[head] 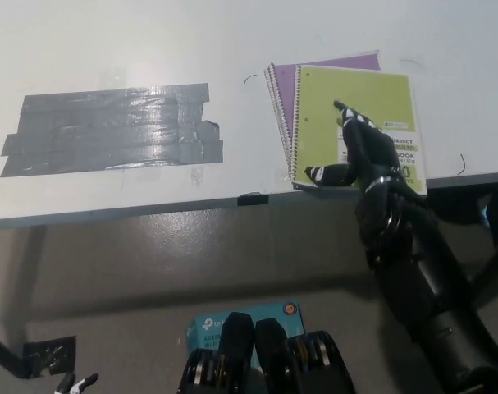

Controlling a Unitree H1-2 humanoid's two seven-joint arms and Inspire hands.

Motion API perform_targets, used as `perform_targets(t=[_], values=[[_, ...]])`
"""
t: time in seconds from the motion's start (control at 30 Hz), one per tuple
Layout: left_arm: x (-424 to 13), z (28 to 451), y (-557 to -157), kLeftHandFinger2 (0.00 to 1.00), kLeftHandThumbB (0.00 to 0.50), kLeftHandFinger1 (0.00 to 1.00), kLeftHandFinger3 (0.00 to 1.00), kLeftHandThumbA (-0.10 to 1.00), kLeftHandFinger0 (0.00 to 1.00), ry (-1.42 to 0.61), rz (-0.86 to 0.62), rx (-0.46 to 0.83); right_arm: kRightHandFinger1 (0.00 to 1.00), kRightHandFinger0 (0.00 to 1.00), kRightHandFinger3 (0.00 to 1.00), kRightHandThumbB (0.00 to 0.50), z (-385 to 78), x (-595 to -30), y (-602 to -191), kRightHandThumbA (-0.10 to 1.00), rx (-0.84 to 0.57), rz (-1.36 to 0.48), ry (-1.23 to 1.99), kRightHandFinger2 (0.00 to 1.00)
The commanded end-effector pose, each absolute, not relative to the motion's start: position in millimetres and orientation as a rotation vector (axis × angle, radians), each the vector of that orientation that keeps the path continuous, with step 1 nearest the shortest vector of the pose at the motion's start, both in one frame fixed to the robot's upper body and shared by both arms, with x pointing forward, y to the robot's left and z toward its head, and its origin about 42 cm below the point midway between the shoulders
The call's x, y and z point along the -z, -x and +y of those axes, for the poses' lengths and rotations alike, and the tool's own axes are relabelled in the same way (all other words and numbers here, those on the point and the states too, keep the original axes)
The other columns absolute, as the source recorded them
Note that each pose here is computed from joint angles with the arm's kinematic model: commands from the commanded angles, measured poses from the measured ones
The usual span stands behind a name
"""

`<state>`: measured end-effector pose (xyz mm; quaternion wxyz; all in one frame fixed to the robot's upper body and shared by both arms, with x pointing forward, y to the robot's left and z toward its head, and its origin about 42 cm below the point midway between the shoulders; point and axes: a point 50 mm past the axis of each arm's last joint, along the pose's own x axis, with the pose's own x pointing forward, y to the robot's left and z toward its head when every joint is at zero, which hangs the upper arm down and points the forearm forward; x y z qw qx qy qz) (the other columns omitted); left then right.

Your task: The robot uses its right hand to align two notebooks stacked together until they are fully overlapped

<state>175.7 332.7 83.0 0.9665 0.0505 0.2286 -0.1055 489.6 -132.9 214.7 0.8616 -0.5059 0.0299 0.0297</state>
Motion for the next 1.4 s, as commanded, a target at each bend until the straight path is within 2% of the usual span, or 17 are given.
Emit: perform_targets(t=[0.0,0.03,0.07,0.17,0.2,0.27,0.33,0.4,0.43,0.63,0.7,0.83,0.9,0.97,1.07,1.17,1.37], values=[[-94.3,329.1,-178.9,0.58,0.500,0.58,1.00,1.00,0.51,-0.142,0.409,0.256,1.00,1.00,1.00,0.264,-135.8,-213.5,-490.8,1.00,0.021,0.051,1.194,1.00],[-94.4,328.8,-179.2,0.57,0.500,0.56,1.00,1.00,0.48,-0.141,0.409,0.253,1.00,1.00,1.00,0.281,-135.1,-211.1,-490.2,1.00,0.025,0.049,1.217,1.00],[-94.3,328.8,-179.2,0.55,0.500,0.54,1.00,1.00,0.47,-0.141,0.406,0.254,1.00,1.00,1.00,0.272,-134.4,-207.3,-489.4,1.00,0.023,0.046,1.249,1.00],[-92.8,328.8,-178.5,0.54,0.500,0.58,1.00,1.00,0.51,-0.146,0.407,0.255,1.00,1.00,1.00,0.294,-135.6,-202.5,-487.8,1.00,0.023,0.046,1.285,1.00],[-93.2,327.8,-178.3,0.55,0.500,0.56,1.00,1.00,0.50,-0.150,0.407,0.256,1.00,1.00,1.00,0.308,-138.4,-199.9,-488.1,1.00,0.026,0.050,1.310,1.00],[-93.6,327.2,-178.5,0.56,0.500,0.56,1.00,1.00,0.49,-0.147,0.407,0.260,1.00,1.00,1.00,0.302,-139.1,-199.3,-488.4,1.00,0.033,0.049,1.316,1.00],[-93.1,326.0,-179.1,0.55,0.500,0.55,1.00,1.00,0.47,-0.149,0.404,0.265,1.00,1.00,1.00,0.270,-142.3,-199.4,-487.0,1.00,0.063,0.032,1.279,1.00],[-93.8,325.6,-178.7,0.55,0.500,0.52,1.00,1.00,0.42,-0.157,0.400,0.267,1.00,1.00,1.00,0.266,-142.2,-199.6,-487.1,1.00,0.084,0.021,1.270,1.00],[-93.9,325.5,-179.0,0.55,0.500,0.54,1.00,1.00,0.44,-0.162,0.401,0.269,1.00,1.00,1.00,0.269,-141.0,-199.8,-487.3,1.00,0.094,0.022,1.258,1.00],[-94.0,324.6,-180.0,0.57,0.500,0.58,1.00,1.00,0.49,-0.170,0.403,0.271,1.00,1.00,1.00,0.350,-136.0,-194.7,-487.8,1.00,0.090,0.062,1.271,1.00],[-93.1,324.8,-181.5,0.55,0.500,0.53,1.00,1.00,0.43,-0.166,0.399,0.278,1.00,1.00,1.00,0.393,-134.3,-193.3,-487.5,1.00,0.055,0.130,1.240,1.00],[-93.9,324.3,-181.5,0.56,0.500,0.53,1.00,1.00,0.42,-0.167,0.399,0.278,1.00,1.00,1.00,0.421,-132.4,-190.4,-485.6,1.00,0.016,0.217,1.213,1.00],[-95.5,326.2,-183.6,0.56,0.500,0.52,1.00,1.00,0.39,-0.194,0.385,0.282,1.00,1.00,1.00,0.422,-131.4,-187.3,-486.4,1.00,-0.017,0.270,1.178,1.00],[-94.8,327.0,-183.7,0.54,0.500,0.53,1.00,1.00,0.42,-0.188,0.390,0.278,1.00,1.00,1.00,0.408,-131.2,-181.9,-486.3,1.00,-0.070,0.338,1.156,1.00],[-94.1,327.9,-183.2,0.56,0.500,0.55,1.00,1.00,0.43,-0.193,0.396,0.278,1.00,1.00,1.00,0.420,-131.8,-175.3,-485.1,1.00,-0.132,0.422,1.091,1.00],[-95.5,326.4,-182.8,0.54,0.500,0.51,1.00,1.00,0.39,-0.189,0.392,0.276,1.00,1.00,1.00,0.415,-135.2,-171.9,-482.6,1.00,-0.196,0.487,1.084,1.00],[-94.9,326.4,-184.3,0.55,0.500,0.52,1.00,1.00,0.41,-0.191,0.394,0.284,1.00,1.00,1.00,0.450,-140.5,-161.8,-481.4,1.00,-0.282,0.581,1.212,1.00]])
